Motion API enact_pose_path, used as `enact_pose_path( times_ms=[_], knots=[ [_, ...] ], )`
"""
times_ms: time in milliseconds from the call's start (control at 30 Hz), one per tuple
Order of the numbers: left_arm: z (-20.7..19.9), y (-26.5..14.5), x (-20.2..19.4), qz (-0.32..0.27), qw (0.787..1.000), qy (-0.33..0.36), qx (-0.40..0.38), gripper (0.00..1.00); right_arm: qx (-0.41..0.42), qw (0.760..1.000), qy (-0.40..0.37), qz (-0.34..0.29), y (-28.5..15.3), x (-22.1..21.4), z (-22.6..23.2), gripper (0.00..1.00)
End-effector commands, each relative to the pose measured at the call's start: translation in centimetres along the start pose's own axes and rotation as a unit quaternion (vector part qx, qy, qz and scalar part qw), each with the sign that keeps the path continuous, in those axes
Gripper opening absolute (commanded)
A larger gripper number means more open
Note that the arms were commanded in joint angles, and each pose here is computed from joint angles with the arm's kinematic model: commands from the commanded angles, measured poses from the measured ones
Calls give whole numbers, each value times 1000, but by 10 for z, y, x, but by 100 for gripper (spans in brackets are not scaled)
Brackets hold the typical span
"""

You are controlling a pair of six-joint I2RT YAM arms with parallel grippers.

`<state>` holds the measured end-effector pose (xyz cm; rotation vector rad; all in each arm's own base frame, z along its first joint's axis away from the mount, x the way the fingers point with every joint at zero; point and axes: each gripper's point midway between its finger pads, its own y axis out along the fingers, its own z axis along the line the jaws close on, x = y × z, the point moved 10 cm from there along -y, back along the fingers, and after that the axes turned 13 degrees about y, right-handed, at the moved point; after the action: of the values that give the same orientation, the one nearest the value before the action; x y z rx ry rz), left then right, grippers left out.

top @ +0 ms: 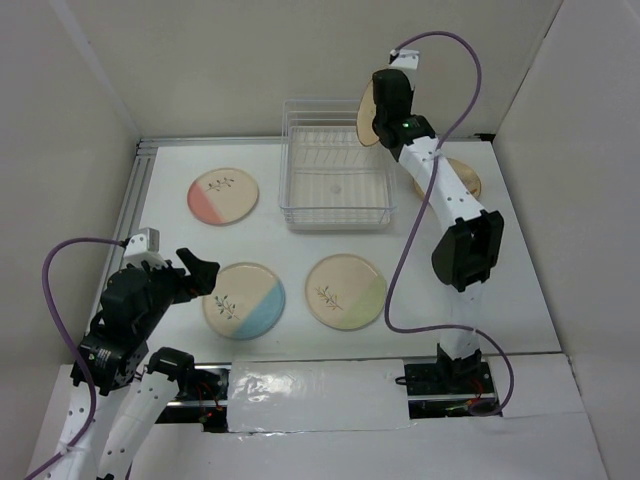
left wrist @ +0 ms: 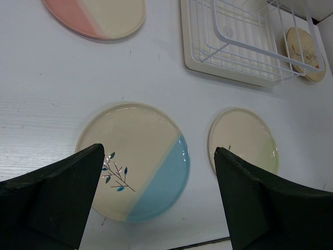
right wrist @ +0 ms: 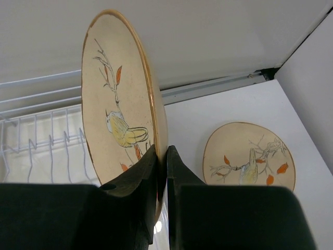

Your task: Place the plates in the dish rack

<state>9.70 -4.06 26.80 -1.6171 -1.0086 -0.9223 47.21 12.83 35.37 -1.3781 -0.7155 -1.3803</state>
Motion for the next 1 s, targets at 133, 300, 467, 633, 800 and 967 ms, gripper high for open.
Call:
enact_pose_path(
  times_ms=[133, 300, 467, 633, 800, 967],
  knots=[
    [-2, 4, 5, -14, 1000, 13, -11, 100, -21, 991, 51, -119, 7, 43, 28, 0],
    [-2, 4, 5, -14, 1000, 13, -11, 100, -19, 992, 41, -114, 14, 31, 36, 0],
    [-2, 4, 5, -14, 1000, 13, -11, 100, -7, 994, 27, -108, 14, 16, 51, 0],
    [-2, 3, 6, -18, 1000, 13, -12, 100, 0, 994, -16, -104, 6, -3, 70, 0],
    [-2, 1, 6, -22, 1000, 13, -13, 100, -3, 993, -55, -101, 2, -23, 83, 0],
    [-2, 1, 6, -22, 1000, 13, -13, 100, -6, 994, -70, -88, 13, -40, 88, 0]
  ],
)
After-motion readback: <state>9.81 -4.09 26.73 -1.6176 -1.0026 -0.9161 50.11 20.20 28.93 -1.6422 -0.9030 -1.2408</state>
